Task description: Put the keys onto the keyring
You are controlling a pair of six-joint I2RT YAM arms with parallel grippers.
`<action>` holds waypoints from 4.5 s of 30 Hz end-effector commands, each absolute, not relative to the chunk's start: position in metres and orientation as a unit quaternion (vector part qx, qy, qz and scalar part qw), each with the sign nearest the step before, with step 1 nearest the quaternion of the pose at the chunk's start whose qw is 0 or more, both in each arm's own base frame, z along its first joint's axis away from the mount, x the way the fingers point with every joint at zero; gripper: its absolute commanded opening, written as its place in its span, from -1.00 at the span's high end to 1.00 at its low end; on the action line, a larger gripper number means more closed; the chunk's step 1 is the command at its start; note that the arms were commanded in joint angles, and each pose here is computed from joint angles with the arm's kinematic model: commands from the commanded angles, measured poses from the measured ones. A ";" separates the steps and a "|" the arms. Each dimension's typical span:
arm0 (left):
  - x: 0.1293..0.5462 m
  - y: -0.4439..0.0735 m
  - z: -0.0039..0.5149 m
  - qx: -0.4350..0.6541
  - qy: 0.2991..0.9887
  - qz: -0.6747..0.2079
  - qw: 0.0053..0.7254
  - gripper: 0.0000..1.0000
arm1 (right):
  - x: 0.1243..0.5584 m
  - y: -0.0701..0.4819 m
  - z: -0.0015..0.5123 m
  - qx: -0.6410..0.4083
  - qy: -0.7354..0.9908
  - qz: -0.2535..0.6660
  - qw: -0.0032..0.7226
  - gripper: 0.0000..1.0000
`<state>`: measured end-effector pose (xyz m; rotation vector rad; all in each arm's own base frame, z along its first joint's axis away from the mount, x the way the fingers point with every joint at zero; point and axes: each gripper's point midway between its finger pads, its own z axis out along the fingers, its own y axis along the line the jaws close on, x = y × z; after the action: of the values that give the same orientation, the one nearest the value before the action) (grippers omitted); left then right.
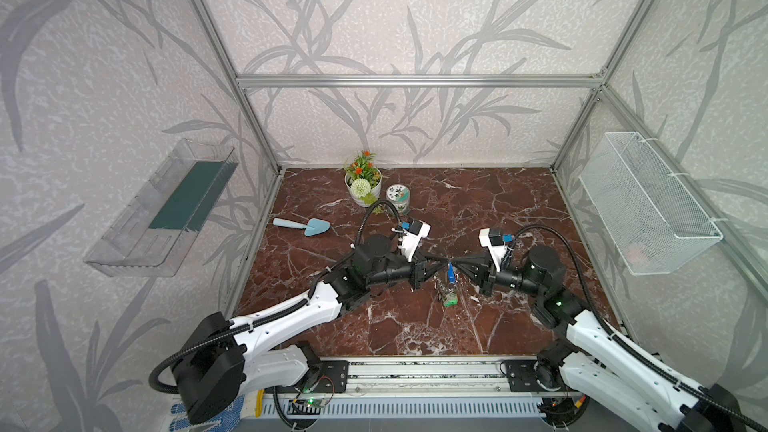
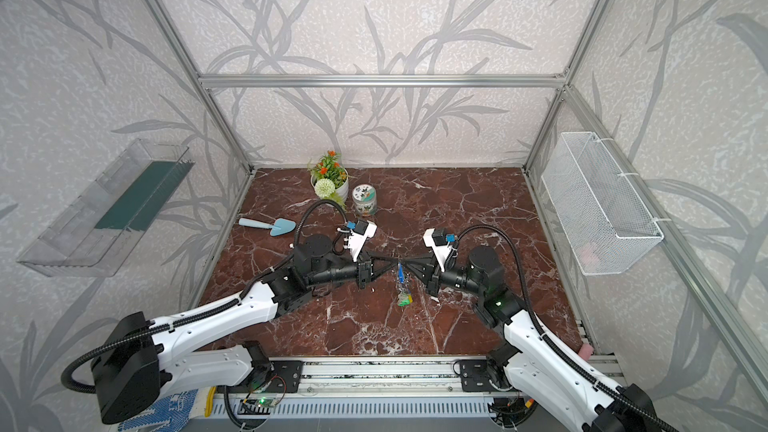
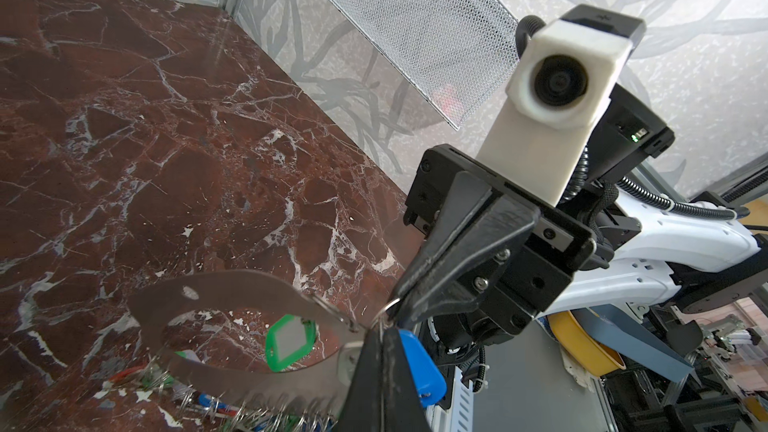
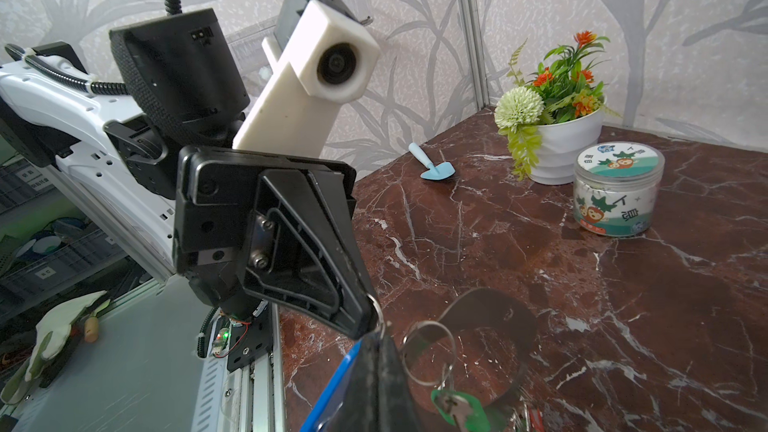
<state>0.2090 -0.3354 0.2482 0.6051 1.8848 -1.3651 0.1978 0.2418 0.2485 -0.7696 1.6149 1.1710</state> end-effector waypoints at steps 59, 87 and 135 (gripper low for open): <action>0.201 -0.332 0.258 0.305 0.740 -0.491 0.345 1.00 | 0.195 0.242 0.263 -0.331 0.637 0.468 0.515 1.00; 0.213 -0.343 0.246 0.266 0.759 -0.499 0.322 1.00 | 0.193 0.244 0.262 -0.336 0.636 0.468 0.513 1.00; 0.231 -0.331 0.242 0.191 0.783 -0.497 0.322 1.00 | 0.190 0.246 0.259 -0.344 0.635 0.467 0.510 1.00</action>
<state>0.2154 -0.3386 0.2355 0.5893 2.0627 -1.3430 0.2019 0.2404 0.2385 -0.7670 1.6415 1.0940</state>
